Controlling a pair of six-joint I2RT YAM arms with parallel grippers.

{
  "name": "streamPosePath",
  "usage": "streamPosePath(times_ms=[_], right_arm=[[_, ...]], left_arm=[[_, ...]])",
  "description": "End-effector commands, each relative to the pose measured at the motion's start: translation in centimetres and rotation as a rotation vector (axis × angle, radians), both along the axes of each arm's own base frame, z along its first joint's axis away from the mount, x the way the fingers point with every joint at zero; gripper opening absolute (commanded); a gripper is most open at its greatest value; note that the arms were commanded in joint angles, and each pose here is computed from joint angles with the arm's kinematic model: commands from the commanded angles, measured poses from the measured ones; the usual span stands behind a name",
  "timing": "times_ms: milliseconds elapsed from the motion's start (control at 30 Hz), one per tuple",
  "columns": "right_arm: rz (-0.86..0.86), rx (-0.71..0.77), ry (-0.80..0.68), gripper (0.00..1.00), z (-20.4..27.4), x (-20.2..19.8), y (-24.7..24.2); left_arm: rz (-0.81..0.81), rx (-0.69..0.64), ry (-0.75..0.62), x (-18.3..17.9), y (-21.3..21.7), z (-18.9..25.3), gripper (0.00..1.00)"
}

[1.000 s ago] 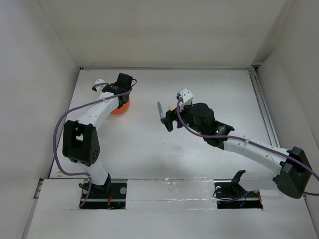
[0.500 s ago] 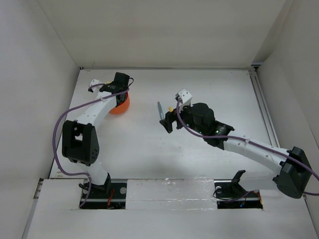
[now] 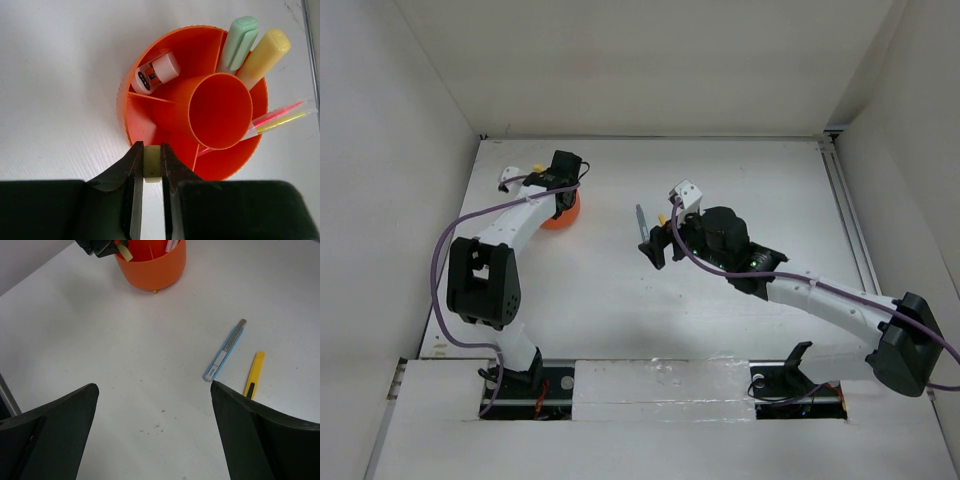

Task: Sort the stationery into containers
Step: Place the stationery in the storage box.

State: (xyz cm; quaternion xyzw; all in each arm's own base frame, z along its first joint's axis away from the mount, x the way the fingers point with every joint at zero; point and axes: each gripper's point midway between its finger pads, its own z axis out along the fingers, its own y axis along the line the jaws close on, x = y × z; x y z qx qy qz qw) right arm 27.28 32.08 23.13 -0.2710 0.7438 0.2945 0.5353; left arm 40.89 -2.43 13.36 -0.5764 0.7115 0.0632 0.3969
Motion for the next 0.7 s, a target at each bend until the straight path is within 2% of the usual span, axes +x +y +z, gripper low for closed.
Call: streamPosePath(times_ms=[0, 267, 333, 400, 567, 667], right_arm=[[0.028, 0.046, -0.034, 1.00, 1.37, 0.02, 0.69], [0.037, 0.047, -0.032, 1.00, 1.14, -0.13, 0.77], [0.037, 0.047, -0.032, 1.00, 1.14, -0.13, 0.77], [0.037, 0.047, -0.032, 1.00, 1.14, -0.13, 0.77], [0.037, 0.047, -0.032, 1.00, 1.14, -0.13, 0.77], [0.037, 0.047, -0.032, 1.00, 1.14, -0.13, 0.77]], left_arm=[[0.118, 0.036, -0.051, -0.29, 1.59, 0.08, 0.00], [0.139, 0.037, -0.053, -0.35, 1.75, -0.21, 0.00], [0.142, 0.045, -0.055, -0.35, 1.89, -0.12, 0.10], [0.142, 0.048, -0.047, -0.56, 1.95, -0.43, 0.14], [0.142, 0.048, -0.047, -0.56, 1.95, -0.43, 0.34], [0.143, 0.041, -0.065, -0.40, 1.91, 0.04, 0.39]])
